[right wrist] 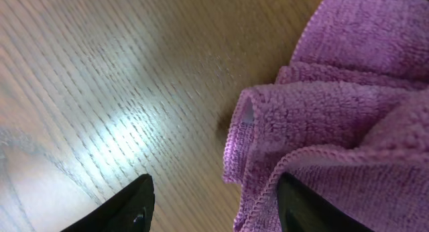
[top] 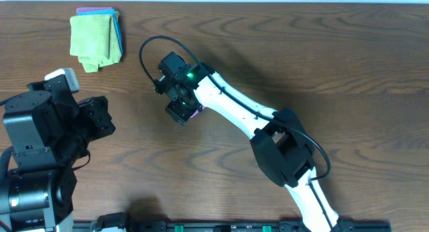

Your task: Fold the cloth

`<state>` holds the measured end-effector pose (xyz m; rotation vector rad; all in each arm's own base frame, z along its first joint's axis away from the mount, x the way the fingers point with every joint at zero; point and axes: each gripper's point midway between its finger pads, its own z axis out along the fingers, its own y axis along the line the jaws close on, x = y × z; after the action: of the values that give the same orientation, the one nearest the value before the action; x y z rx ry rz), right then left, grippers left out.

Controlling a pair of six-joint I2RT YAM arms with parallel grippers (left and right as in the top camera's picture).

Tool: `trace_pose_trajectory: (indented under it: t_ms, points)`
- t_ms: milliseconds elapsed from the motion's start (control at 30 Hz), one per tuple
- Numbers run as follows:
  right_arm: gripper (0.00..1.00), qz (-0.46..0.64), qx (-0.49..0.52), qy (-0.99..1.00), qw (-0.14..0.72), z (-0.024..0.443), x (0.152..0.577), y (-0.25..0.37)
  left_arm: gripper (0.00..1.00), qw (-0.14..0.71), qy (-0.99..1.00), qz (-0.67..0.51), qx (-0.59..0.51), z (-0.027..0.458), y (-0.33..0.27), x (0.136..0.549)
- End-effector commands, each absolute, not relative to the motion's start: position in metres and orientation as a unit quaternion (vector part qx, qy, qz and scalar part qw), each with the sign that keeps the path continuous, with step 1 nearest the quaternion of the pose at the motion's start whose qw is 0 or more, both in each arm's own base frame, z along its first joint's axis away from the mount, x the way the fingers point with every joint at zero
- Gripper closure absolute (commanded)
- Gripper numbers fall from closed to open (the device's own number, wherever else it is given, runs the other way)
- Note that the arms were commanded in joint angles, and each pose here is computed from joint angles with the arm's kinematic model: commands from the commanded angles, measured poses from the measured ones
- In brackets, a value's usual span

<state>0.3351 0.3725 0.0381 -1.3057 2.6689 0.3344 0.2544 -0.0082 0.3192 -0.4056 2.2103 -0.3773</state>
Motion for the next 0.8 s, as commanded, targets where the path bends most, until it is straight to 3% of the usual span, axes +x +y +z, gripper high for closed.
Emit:
trace_pose_trajectory:
  t_ms: [0,267,433,533,567,600,667,700,767]
  points:
    - [0.34,0.089,-0.426,0.894,0.104,0.051,0.356,0.373,0.87,0.425,0.883,-0.14,-0.144,0.322,-0.007,0.254]
    - [0.14,0.042,-0.394,0.89,0.228,0.149,0.41,0.365,0.82,0.426,0.883,-0.128,-0.146,0.321,-0.003,0.255]
    - [0.14,0.025,-0.362,0.897,0.251,0.187,0.428,0.332,0.79,0.42,0.886,-0.128,-0.148,0.315,-0.003,0.255]
    - [0.26,0.024,-0.353,0.906,0.231,0.186,0.426,0.316,0.78,0.415,0.888,-0.128,-0.149,0.312,-0.003,0.255]
    - [0.34,0.032,-0.353,0.909,0.218,0.183,0.422,0.314,0.78,0.414,0.889,-0.128,-0.149,0.311,-0.003,0.254]
    - [0.45,0.045,-0.354,0.912,0.203,0.179,0.417,0.314,0.78,0.414,0.889,-0.129,-0.148,0.311,-0.003,0.254]
    - [0.85,0.069,-0.359,0.913,0.183,0.168,0.41,0.32,0.78,0.414,0.889,-0.13,-0.148,0.311,-0.004,0.254]
    - [0.98,0.076,-0.36,0.912,0.18,0.163,0.408,0.322,0.78,0.414,0.889,-0.13,-0.148,0.311,-0.004,0.254]
    - [0.98,0.082,-0.362,0.911,0.181,0.154,0.41,0.327,0.78,0.413,0.889,-0.132,-0.147,0.311,-0.004,0.254]
